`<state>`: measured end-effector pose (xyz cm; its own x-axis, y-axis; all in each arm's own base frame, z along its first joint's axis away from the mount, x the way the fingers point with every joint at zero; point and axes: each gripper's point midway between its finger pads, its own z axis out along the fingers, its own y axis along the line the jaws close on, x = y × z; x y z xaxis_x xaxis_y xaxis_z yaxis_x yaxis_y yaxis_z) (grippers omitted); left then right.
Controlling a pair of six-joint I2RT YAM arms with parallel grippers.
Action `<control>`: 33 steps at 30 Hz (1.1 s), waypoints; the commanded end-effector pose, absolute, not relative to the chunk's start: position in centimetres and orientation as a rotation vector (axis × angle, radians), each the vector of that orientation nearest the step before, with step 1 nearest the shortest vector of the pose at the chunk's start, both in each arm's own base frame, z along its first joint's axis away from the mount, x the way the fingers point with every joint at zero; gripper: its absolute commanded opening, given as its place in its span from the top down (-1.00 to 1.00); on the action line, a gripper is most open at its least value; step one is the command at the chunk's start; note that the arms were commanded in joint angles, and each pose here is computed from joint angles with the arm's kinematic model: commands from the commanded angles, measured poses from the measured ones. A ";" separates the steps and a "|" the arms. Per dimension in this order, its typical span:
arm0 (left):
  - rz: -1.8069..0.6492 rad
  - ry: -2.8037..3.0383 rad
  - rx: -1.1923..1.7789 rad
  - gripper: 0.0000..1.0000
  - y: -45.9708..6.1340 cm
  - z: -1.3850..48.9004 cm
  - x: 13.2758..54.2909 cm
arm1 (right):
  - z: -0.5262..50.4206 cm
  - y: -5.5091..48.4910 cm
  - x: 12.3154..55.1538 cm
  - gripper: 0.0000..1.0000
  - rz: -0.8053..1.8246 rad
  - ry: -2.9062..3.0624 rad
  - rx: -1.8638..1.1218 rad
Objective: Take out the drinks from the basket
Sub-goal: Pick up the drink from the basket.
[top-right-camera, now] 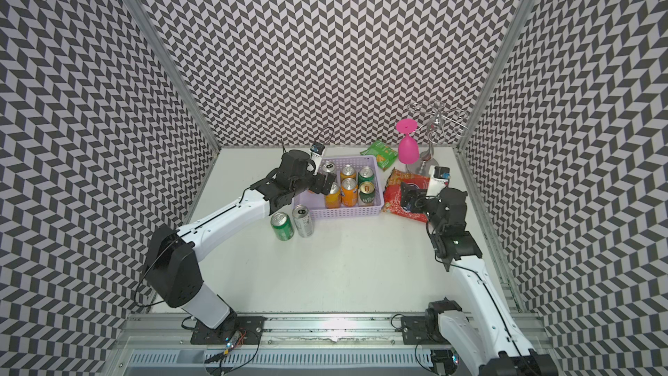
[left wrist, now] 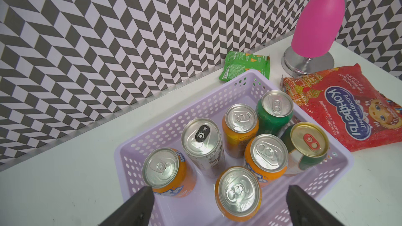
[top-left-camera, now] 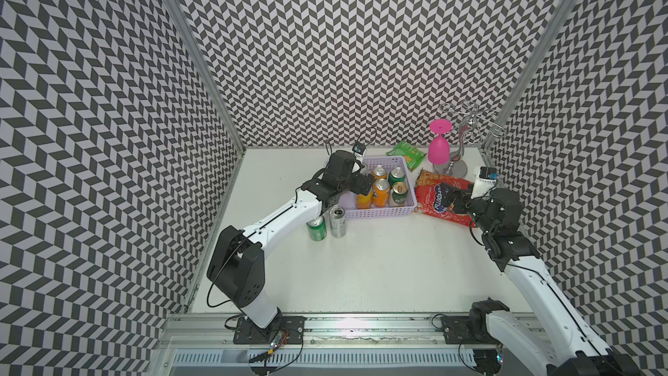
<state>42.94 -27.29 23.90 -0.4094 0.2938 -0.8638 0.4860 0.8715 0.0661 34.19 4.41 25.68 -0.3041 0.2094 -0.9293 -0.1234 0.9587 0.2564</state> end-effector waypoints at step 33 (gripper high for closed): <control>-0.310 2.191 0.660 -0.46 -30.1 15.6 50.8 | 27.0 4.0 34.4 -0.99 0.318 1.802 0.060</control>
